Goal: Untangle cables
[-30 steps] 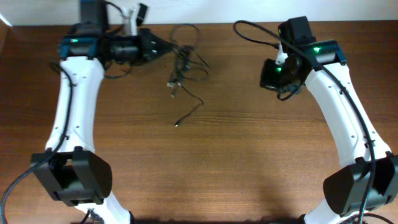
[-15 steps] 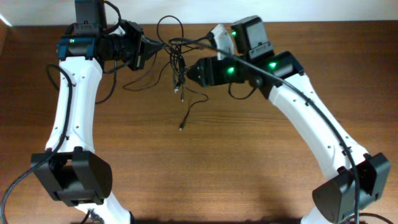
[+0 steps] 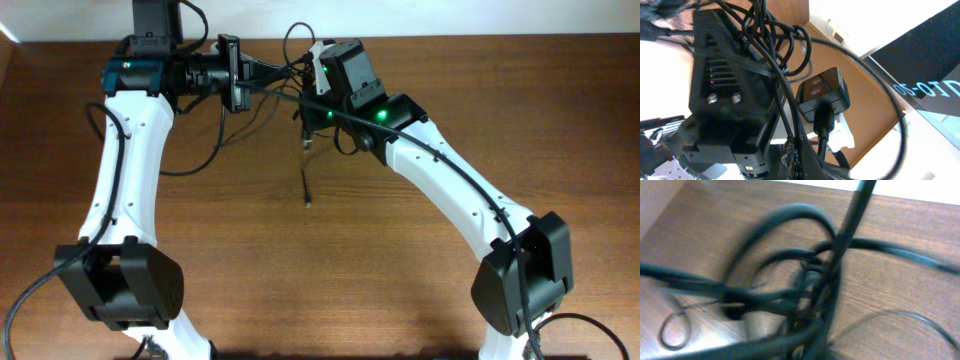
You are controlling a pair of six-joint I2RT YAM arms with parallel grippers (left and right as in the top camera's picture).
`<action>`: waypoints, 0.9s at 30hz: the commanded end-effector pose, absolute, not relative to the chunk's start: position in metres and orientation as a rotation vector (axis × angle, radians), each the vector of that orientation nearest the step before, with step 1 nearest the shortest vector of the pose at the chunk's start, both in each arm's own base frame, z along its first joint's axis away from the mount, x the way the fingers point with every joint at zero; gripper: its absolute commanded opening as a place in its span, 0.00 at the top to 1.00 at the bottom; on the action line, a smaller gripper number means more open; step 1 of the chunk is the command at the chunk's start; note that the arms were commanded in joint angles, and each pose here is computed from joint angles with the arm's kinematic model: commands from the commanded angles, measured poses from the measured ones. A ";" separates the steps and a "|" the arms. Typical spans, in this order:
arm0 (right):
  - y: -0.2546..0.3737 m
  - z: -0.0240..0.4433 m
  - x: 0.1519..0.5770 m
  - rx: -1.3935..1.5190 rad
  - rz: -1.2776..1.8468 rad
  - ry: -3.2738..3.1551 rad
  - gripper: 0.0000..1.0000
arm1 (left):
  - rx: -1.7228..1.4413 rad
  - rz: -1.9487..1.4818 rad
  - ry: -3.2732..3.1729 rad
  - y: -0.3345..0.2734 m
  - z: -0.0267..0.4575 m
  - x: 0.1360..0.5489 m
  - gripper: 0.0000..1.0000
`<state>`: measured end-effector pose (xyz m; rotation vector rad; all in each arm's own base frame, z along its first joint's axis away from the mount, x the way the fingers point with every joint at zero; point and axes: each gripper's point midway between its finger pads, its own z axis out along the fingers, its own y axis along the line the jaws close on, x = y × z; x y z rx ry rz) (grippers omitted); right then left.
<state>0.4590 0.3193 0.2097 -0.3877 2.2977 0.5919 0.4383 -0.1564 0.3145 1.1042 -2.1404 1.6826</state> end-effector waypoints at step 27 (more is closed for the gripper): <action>0.093 0.214 0.357 0.202 0.303 2.868 0.05 | -0.300 0.906 -3.412 -0.121 0.239 0.418 0.92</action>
